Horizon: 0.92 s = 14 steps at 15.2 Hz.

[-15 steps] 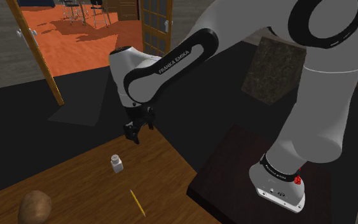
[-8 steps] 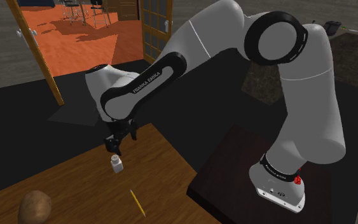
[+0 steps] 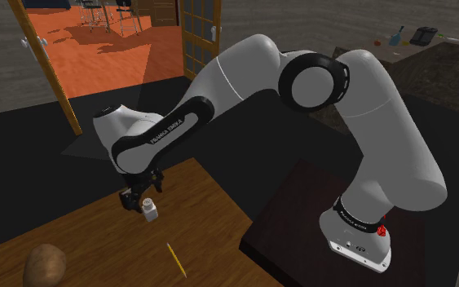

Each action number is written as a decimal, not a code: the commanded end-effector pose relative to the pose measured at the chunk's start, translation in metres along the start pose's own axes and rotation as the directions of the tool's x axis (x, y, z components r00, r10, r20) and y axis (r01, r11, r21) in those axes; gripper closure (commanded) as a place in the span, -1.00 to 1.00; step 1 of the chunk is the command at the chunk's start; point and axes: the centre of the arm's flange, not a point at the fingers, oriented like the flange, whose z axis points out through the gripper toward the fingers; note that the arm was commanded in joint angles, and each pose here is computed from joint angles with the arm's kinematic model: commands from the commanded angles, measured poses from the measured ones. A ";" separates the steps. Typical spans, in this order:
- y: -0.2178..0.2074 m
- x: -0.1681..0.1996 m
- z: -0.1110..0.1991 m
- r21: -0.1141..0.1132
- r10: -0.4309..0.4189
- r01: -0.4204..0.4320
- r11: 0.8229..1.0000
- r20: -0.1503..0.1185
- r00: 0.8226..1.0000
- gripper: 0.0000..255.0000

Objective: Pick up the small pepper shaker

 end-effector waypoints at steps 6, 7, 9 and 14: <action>-0.001 0.007 0.028 0.000 0.000 0.000 1.000 0.000 1.000 -1.00; -0.001 0.007 0.028 0.000 0.000 0.000 1.000 0.000 1.000 1.00; -0.001 0.007 0.027 0.000 0.000 0.000 1.000 0.000 1.000 1.00; -0.001 0.007 0.028 0.000 0.000 0.000 1.000 0.000 1.000 1.00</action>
